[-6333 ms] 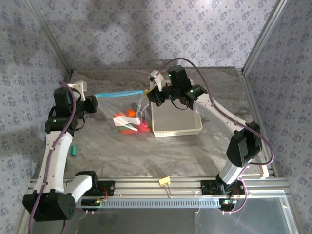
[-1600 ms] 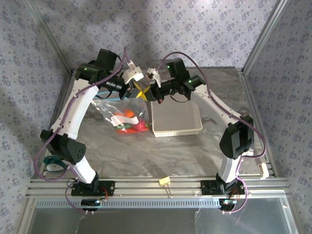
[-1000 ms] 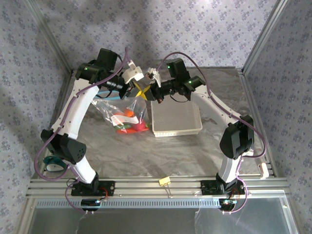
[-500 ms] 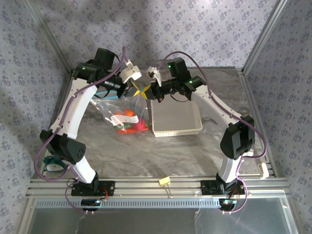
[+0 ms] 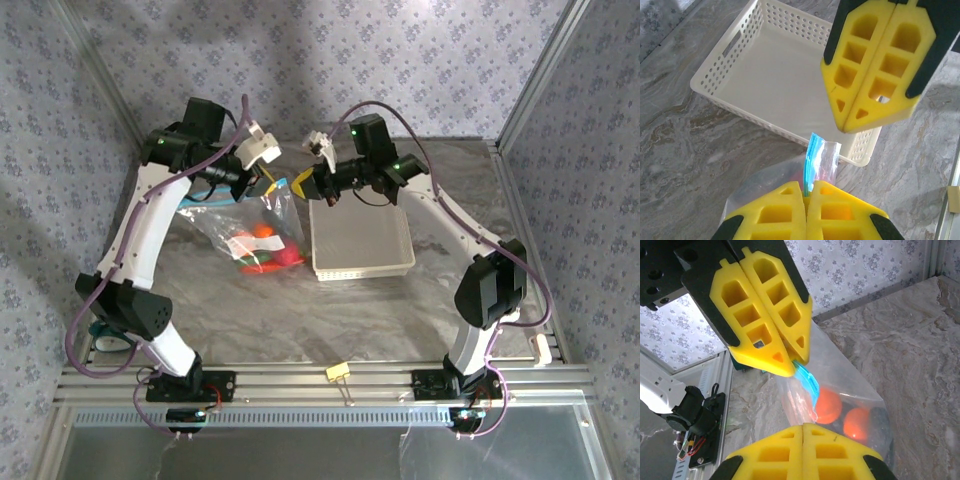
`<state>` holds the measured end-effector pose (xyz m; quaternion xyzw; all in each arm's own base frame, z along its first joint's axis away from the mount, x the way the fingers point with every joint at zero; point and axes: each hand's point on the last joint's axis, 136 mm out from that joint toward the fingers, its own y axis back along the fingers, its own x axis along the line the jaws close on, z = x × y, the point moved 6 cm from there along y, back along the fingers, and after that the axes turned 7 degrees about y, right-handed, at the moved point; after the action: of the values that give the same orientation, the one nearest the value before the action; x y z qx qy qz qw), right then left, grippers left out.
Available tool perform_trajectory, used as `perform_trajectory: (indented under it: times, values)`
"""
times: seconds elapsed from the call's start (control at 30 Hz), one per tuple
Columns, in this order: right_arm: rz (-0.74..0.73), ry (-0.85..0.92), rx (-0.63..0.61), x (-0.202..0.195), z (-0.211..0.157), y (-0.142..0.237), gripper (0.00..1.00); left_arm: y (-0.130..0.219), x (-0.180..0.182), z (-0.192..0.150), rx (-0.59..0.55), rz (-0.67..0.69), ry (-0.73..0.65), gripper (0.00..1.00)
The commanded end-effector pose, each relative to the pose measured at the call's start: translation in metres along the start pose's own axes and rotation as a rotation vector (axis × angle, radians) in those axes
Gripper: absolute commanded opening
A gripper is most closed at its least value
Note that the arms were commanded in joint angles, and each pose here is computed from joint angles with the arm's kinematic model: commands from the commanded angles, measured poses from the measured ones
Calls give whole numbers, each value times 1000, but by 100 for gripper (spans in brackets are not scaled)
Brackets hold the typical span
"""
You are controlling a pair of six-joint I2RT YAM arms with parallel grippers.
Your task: Place the food in the zip-top bag and seal the zipper
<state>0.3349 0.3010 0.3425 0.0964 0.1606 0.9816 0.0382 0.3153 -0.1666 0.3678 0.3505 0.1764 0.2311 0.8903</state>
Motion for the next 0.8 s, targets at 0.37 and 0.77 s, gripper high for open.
perform_trajectory:
  times: [0.37, 0.77]
  values:
    - [80, 20, -28, 9, 14, 3, 40, 7, -14, 6, -57, -78, -11, 3]
    - [156, 17, -29, 7, 18, -8, 17, 4, -14, 6, -57, -88, -14, 3]
